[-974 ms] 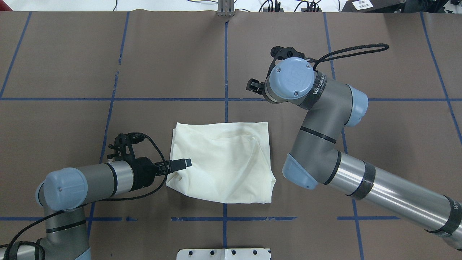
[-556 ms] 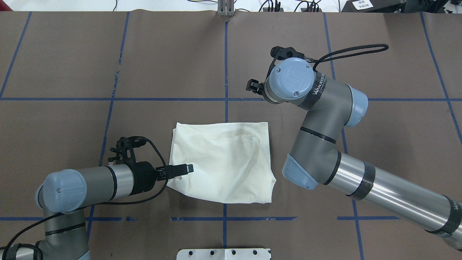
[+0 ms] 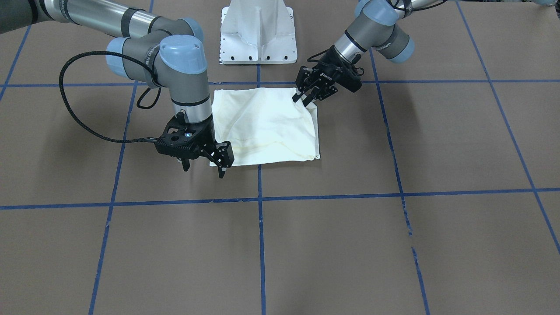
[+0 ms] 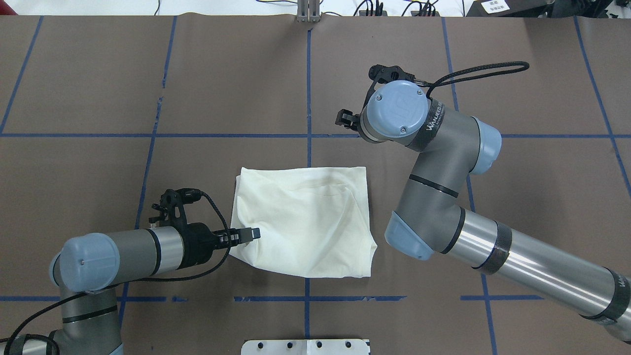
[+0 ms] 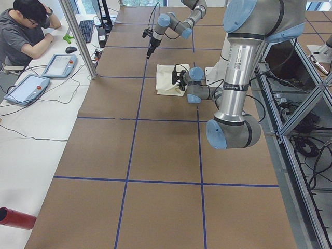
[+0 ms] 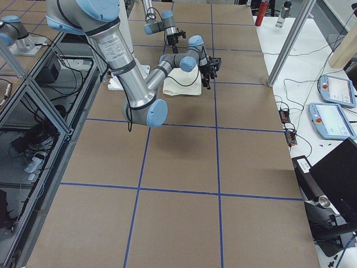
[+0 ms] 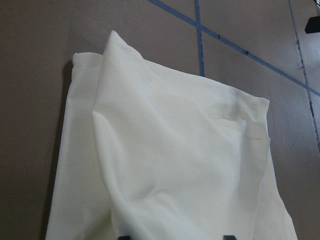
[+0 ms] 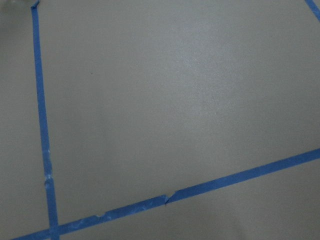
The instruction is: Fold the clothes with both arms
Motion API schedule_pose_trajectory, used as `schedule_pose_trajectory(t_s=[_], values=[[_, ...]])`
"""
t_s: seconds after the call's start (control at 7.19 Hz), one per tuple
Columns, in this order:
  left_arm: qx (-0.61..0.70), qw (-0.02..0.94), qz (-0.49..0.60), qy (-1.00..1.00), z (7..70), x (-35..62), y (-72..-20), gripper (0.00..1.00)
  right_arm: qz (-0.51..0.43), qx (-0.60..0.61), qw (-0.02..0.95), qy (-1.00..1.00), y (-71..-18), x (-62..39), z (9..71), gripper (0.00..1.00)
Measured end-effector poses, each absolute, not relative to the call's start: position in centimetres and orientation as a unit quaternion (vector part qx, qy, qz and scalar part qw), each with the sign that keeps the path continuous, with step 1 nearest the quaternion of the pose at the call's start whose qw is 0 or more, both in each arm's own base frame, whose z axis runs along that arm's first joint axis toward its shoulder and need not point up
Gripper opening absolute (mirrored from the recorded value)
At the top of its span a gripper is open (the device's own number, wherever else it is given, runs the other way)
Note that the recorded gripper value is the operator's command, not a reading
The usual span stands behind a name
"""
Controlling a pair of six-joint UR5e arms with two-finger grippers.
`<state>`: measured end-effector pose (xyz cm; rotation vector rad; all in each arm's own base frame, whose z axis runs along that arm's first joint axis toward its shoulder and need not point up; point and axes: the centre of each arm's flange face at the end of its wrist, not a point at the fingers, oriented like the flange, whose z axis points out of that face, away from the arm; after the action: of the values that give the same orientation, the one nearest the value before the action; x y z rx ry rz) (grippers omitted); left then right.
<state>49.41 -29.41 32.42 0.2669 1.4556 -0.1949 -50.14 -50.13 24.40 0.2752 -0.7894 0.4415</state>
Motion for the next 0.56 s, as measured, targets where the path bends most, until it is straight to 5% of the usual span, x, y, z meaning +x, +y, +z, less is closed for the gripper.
schedule_pose_trajectory(t_s=[0.56], values=[[0.120, 0.736, -0.087, 0.660, 32.72, 49.82, -28.98, 0.44, 0.213, 0.132, 0.890, -0.380, -50.10, -50.20, 24.42, 1.00]])
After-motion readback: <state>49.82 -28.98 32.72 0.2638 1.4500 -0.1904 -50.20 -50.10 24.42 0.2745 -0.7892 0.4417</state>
